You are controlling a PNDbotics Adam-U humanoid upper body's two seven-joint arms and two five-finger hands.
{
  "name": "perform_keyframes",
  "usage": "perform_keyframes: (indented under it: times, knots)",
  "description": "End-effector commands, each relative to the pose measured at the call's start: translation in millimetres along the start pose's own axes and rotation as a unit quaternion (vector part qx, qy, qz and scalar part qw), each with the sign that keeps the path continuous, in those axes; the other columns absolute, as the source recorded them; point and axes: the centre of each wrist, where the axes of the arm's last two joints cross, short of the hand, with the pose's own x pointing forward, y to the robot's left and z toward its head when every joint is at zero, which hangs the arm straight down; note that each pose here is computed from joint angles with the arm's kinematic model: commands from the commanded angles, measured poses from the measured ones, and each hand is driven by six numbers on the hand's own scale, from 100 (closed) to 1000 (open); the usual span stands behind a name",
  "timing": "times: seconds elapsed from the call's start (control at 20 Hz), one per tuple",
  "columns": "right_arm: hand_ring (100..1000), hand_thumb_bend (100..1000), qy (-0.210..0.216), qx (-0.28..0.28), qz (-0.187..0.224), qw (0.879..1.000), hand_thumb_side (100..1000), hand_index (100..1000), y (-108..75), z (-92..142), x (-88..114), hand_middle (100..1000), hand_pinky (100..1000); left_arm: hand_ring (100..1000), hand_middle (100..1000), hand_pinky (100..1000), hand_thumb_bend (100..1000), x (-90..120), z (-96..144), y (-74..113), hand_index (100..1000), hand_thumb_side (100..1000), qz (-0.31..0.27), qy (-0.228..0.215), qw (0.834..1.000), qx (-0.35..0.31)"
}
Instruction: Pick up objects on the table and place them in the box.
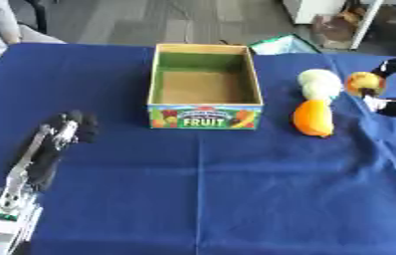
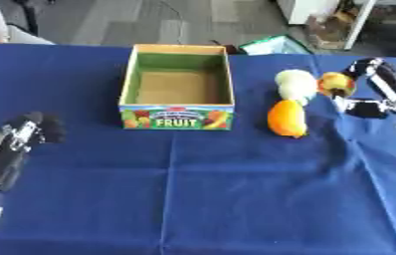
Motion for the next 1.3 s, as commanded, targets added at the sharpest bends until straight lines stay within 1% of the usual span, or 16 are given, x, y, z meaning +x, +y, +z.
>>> perform_keyframes:
  times: [0.05, 0.4, 0.55, 0.7, 1.1, 1.3]
  knots:
    - [535, 100, -0.029, -0.029, -0.003, 0.999, 143, 449, -27.9, -22.5, 12.4, 485, 758, 646, 605, 660, 100, 7.5, -4.0, 0.3, 684, 711, -0.003, -0.015, 1.0, -0.007]
    - [532, 100, -0.083, -0.041, -0.045, 0.995, 137, 452, -35.1, -55.6, 42.1, 486, 762, 648, 606, 661, 100, 10.0, -7.1, -1.7, 685, 711, -0.001, -0.02, 1.0, -0.016]
    - [533, 100, -0.107, -0.037, -0.059, 0.992, 137, 455, -33.4, -68.3, 55.8, 489, 763, 649, 606, 662, 100, 11.9, -9.8, -3.3, 685, 710, 0.001, -0.024, 0.999, -0.023]
    - [533, 100, -0.119, -0.03, -0.068, 0.99, 138, 457, -29.8, -77.8, 66.7, 490, 764, 649, 607, 663, 100, 14.0, -12.8, -5.5, 685, 709, 0.004, -0.029, 0.999, -0.032]
    - [532, 100, -0.142, -0.002, -0.089, 0.986, 147, 461, -6.1, -95.9, 92.8, 492, 772, 651, 608, 665, 100, 18.3, -17.8, -9.2, 686, 713, 0.008, -0.038, 0.998, -0.047]
    - [532, 100, -0.152, 0.016, -0.099, 0.983, 155, 469, 9.4, -100.8, 103.9, 493, 775, 652, 609, 666, 100, 20.7, -20.4, -11.2, 687, 714, 0.01, -0.044, 0.998, -0.054]
